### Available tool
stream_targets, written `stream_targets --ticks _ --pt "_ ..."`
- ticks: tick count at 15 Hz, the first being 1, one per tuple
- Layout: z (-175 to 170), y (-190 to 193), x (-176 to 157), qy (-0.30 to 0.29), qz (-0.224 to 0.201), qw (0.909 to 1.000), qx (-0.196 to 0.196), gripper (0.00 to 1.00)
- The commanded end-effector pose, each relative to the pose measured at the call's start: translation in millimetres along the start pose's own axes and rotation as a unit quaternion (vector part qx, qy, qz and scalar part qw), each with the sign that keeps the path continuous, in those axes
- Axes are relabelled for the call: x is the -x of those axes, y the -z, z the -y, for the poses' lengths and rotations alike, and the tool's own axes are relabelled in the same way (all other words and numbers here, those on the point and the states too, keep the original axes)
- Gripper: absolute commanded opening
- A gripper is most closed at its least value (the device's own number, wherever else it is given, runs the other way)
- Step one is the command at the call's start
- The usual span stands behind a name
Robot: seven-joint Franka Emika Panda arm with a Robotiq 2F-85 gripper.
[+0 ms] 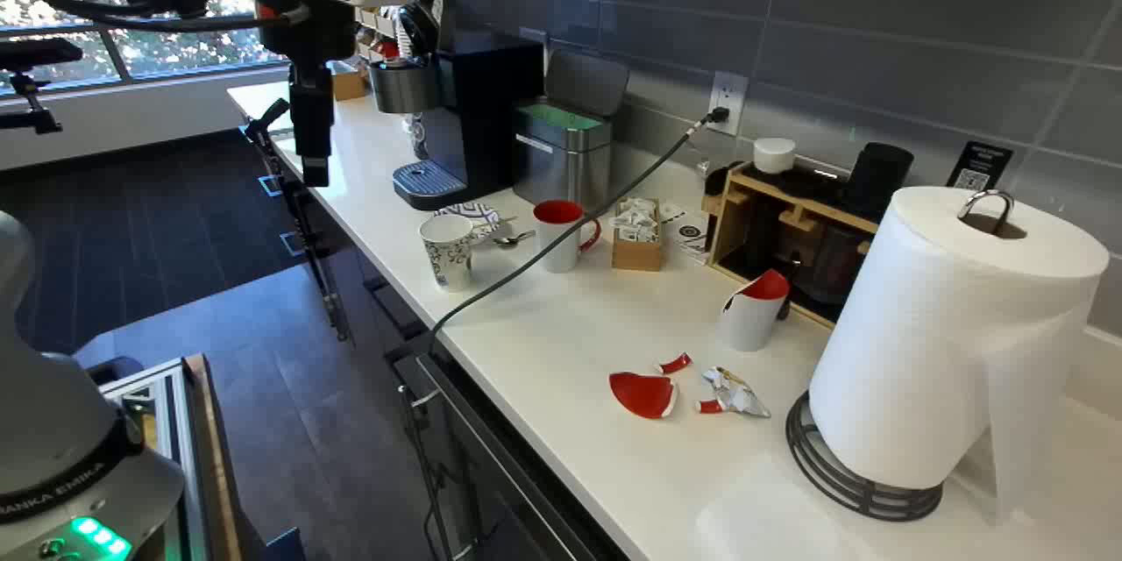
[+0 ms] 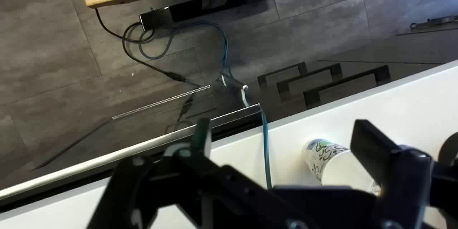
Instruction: Put the clear stirrer in the mug on the left.
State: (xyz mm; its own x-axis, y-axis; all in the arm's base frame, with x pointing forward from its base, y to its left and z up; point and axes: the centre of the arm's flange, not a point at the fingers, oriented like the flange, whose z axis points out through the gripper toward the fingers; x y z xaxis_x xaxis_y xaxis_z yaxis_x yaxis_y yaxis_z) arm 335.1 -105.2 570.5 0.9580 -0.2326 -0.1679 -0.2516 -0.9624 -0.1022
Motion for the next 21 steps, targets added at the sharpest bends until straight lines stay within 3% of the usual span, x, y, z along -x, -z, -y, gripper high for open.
stream_targets --ticks 1,7,9,13,18,21 --pt "0.0 0.0 0.0 0.0 0.0 1.0 0.0 1.0" --pt "0.0 0.0 0.0 0.0 0.0 1.0 0.0 1.0" --pt "18.8 -8.3 -12.6 -0.045 -0.015 0.9988 -0.014 1.0" --pt "78.4 -35.7 -43.5 -0.139 -0.095 0.9849 -0.042 1.0" --pt "154.1 -90.1 -83.7 -0.148 -0.176 0.973 0.019 1.0" --pt "195.4 -124.4 -97.4 -0.161 -0.193 0.9663 0.054 1.0"
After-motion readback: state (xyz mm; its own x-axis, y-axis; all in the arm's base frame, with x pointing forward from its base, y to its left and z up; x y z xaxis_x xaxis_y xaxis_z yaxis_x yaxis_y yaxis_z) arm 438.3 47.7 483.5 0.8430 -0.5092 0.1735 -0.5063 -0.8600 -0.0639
